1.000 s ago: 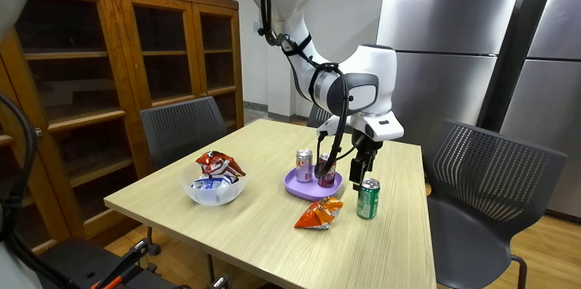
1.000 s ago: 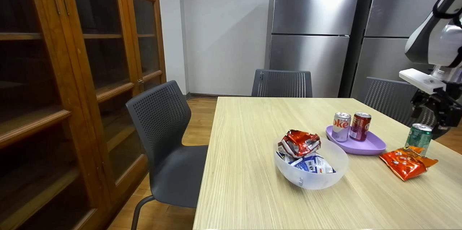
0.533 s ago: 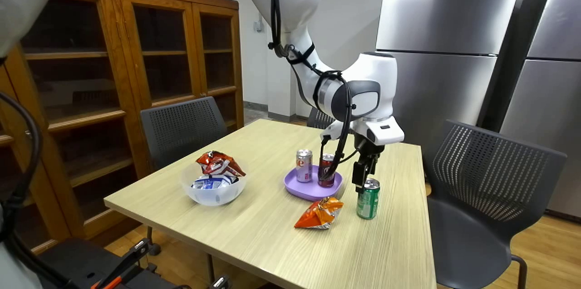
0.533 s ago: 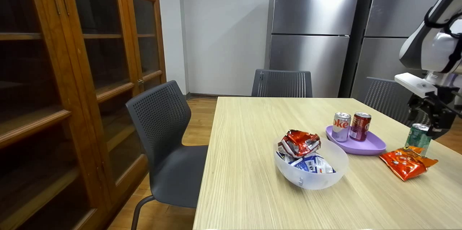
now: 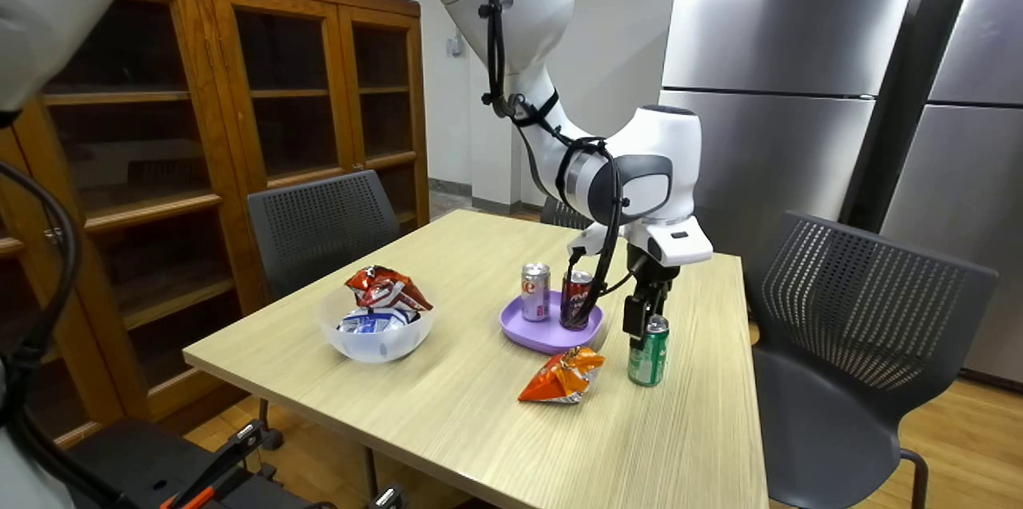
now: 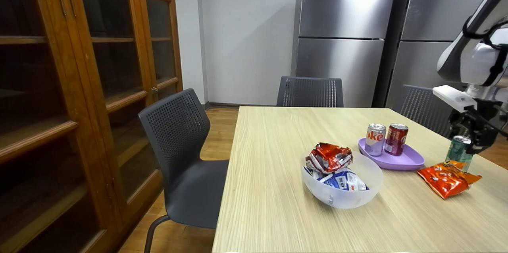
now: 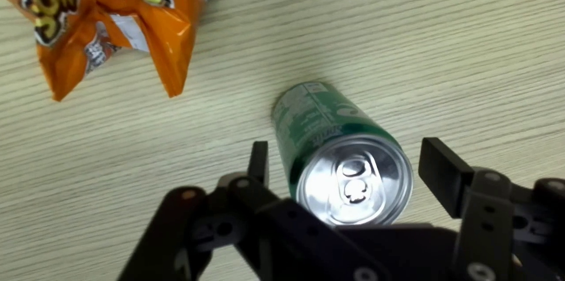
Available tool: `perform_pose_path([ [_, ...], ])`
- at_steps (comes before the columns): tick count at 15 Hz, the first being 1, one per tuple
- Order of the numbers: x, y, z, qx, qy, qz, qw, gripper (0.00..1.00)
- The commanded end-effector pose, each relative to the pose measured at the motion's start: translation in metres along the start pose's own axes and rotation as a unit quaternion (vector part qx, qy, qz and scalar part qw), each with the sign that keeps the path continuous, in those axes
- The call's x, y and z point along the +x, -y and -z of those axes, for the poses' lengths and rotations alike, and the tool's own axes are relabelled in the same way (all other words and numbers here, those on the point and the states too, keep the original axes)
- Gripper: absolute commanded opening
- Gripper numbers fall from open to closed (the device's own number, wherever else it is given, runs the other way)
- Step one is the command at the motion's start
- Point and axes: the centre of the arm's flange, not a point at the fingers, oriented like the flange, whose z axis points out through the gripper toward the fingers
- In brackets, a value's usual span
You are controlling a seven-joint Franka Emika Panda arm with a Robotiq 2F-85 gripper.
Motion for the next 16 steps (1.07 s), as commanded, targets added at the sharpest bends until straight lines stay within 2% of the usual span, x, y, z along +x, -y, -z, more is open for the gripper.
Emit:
perform_pose_path([
  [1,0.007,0.004,0.005,-0.002,0.006,-0.019,0.9998,0.58],
  [3,0.007,0.001,0.008,-0.001,0.004,-0.02,0.9998,0.42],
  [4,0.006,-0.001,0.01,0.0,0.004,-0.02,0.9998,0.39],
  [9,-0.006,-0.013,0.026,0.009,0.003,-0.007,0.9999,0.39],
  [16,-0.041,-0.031,0.071,0.034,0.001,0.008,0.9994,0.39],
])
